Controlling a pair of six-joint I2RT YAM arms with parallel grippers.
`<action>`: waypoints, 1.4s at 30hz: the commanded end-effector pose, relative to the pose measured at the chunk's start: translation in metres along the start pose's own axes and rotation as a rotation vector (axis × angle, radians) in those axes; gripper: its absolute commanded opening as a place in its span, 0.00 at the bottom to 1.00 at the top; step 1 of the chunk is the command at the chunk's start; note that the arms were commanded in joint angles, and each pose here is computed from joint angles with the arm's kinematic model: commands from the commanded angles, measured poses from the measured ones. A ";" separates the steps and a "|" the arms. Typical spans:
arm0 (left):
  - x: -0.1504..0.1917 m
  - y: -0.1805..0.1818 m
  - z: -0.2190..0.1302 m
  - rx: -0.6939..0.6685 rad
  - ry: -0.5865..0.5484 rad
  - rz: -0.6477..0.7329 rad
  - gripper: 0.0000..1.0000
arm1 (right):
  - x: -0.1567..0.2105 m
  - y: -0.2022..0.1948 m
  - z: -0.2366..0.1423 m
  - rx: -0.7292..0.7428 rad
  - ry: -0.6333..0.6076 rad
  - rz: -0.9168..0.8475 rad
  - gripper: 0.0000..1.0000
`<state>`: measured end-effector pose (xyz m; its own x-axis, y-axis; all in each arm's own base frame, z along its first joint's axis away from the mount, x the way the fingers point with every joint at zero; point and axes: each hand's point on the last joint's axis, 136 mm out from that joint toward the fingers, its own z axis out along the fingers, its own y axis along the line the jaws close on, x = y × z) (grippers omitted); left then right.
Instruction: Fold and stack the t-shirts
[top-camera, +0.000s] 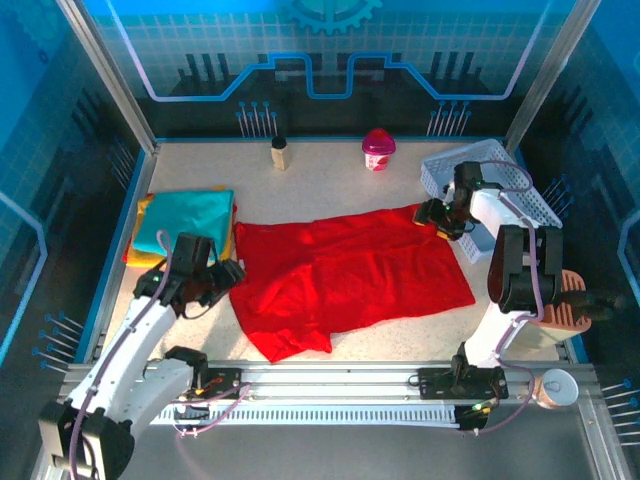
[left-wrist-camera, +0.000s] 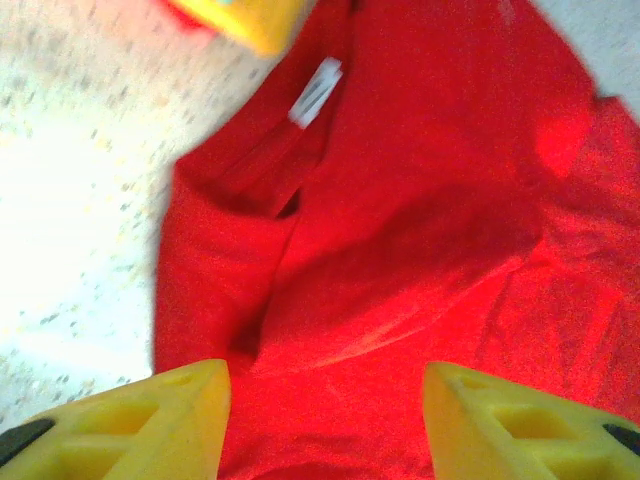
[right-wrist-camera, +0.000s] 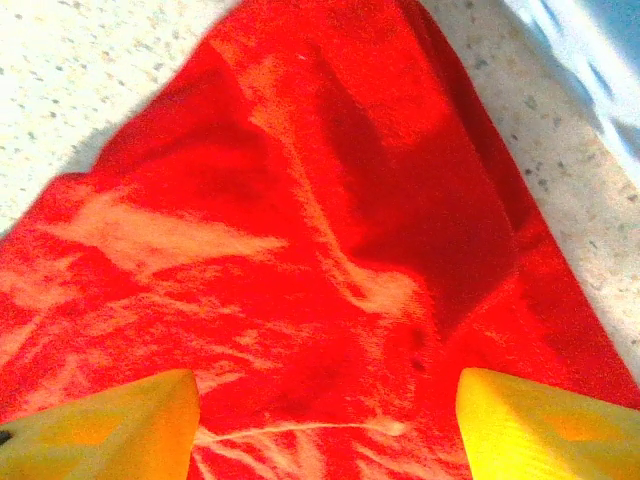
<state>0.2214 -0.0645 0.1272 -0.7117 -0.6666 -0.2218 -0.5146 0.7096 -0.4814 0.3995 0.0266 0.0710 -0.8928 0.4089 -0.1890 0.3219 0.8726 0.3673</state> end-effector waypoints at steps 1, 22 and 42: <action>-0.026 -0.036 -0.004 0.062 -0.053 0.099 0.52 | -0.014 0.030 -0.025 -0.027 -0.066 -0.070 0.70; -0.080 -0.113 0.124 0.045 0.104 0.206 0.44 | -0.050 0.044 0.055 0.048 -0.021 -0.091 0.63; -0.071 -0.180 0.195 0.017 0.230 0.348 0.36 | -0.084 0.020 0.034 -0.029 -0.083 0.051 0.63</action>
<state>0.4666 -0.1864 0.0521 -0.9152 -0.3548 -0.1914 -0.2460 0.8677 -0.4320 0.4897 0.0099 0.0405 -0.8381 0.5041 -0.2085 0.4091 0.8337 0.3710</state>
